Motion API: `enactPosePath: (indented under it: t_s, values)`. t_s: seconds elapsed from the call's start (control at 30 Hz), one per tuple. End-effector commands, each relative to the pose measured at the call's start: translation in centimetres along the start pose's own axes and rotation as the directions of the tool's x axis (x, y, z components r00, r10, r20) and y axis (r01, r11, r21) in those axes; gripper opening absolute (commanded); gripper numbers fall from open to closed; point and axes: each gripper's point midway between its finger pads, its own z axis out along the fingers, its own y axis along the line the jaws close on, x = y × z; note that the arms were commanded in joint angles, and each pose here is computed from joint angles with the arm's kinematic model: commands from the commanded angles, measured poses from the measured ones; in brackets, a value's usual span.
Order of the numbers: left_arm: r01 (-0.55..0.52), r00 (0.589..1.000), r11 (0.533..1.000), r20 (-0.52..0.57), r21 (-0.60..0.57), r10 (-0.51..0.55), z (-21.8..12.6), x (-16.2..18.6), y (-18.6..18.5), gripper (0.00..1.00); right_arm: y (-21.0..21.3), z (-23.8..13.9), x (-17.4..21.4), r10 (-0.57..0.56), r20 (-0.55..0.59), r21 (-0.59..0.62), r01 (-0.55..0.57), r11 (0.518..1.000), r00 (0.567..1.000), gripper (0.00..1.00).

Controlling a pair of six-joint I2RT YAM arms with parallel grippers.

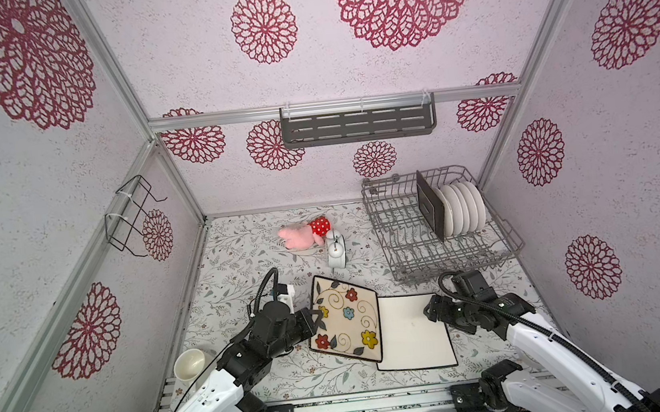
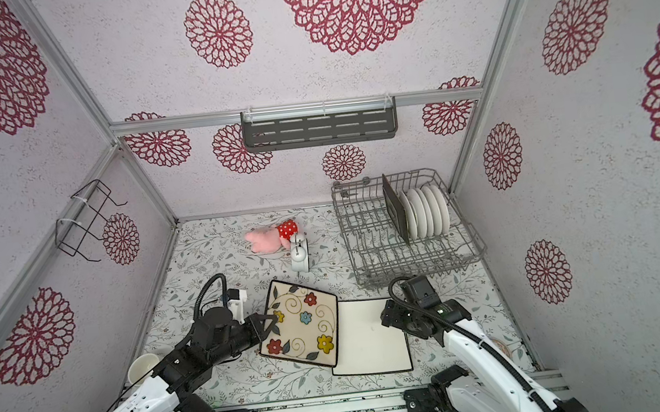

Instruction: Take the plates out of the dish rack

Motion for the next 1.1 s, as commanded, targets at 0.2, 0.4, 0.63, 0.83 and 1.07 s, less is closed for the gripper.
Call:
enactPosePath:
  t_s: [0.2,0.4,0.63,0.83,1.07]
  values:
    - [0.009,0.994,0.982,0.107,0.187,-0.029,-0.8,-2.6,-5.0,0.0,0.7,0.0,-0.3,0.021,0.01,-0.038,-0.021,0.999,1.0,0.87]
    - [0.017,0.995,0.987,0.095,0.163,-0.033,-0.6,-2.0,-4.2,0.0,0.4,0.1,-0.2,0.022,0.013,-0.034,-0.022,0.999,1.0,0.88]
    - [0.019,0.995,0.992,0.098,0.124,-0.032,-0.3,-1.6,-3.3,0.0,0.4,0.5,0.0,0.023,0.009,-0.037,-0.023,0.999,1.0,0.89]
    - [0.0,0.996,0.995,0.088,0.098,-0.009,0.2,-0.9,-3.0,0.0,0.3,0.6,0.0,0.022,0.007,-0.037,-0.022,0.999,1.0,0.9]
    - [-0.019,0.997,0.997,0.08,0.077,0.013,0.7,-0.3,-2.9,0.0,0.2,0.8,0.2,0.022,0.006,-0.041,-0.022,0.999,1.0,0.91]
